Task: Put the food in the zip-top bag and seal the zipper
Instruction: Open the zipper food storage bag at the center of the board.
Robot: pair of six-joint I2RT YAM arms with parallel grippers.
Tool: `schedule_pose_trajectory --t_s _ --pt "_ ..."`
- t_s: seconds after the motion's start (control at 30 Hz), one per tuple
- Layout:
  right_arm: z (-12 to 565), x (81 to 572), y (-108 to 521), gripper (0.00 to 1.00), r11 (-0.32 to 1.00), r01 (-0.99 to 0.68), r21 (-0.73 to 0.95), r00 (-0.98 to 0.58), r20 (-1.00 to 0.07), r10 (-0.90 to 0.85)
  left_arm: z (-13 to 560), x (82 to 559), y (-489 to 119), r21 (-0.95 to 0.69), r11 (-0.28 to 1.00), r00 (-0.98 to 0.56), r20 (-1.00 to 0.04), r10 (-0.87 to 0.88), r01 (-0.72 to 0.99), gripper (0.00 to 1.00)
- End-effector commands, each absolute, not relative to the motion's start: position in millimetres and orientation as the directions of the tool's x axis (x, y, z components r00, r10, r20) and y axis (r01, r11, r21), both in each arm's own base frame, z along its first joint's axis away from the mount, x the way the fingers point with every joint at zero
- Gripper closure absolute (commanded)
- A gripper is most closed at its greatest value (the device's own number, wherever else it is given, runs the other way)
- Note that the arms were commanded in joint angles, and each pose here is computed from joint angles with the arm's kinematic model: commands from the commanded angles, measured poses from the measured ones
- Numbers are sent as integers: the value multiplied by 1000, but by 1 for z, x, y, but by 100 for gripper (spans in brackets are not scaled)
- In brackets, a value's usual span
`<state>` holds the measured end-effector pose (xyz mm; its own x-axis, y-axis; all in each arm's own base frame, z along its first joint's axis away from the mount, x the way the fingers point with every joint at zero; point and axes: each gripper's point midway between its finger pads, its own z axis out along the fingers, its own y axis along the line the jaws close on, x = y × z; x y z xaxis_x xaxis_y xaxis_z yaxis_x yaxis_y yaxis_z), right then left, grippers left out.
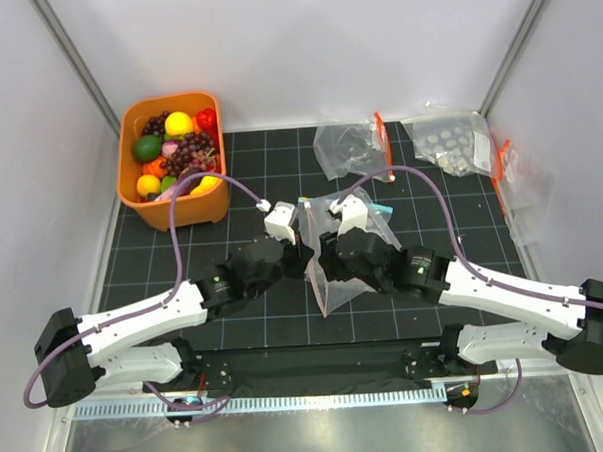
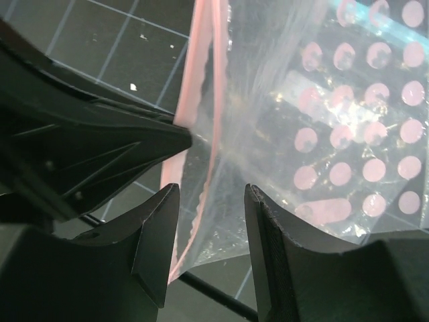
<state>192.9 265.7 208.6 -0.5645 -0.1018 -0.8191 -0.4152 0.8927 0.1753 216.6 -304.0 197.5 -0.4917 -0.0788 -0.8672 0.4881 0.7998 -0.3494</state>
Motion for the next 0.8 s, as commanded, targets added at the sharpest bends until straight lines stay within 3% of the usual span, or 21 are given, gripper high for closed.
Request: schedule_pose_trajectory --t_s 0.0,0.33,0.47,0.5,0.6,0.77 --pt "229 192 277 49 866 -440 238 -528 -849 -35 230 219 -309 -379 771 -454 -881 -132 511 100" --pt "202 209 271 52 937 -331 115 -521 -850 -79 236 217 -305 -393 766 -452 -879 -151 508 100" --pt "202 214 264 69 952 -293 92 -499 -864 -71 233 219 -299 -376 786 -450 -882 -142 491 100" --pt "205 217 261 83 956 -282 78 -490 -869 -73 228 218 -297 -369 793 -455 -881 -131 485 100" --pt "217 220 252 99 966 -256 34 -476 -874 -95 221 220 -290 -350 816 -460 -880 -118 460 100" --pt "249 224 242 99 970 -241 -28 -451 -882 -137 219 220 -281 -341 836 -476 -872 -112 429 100"
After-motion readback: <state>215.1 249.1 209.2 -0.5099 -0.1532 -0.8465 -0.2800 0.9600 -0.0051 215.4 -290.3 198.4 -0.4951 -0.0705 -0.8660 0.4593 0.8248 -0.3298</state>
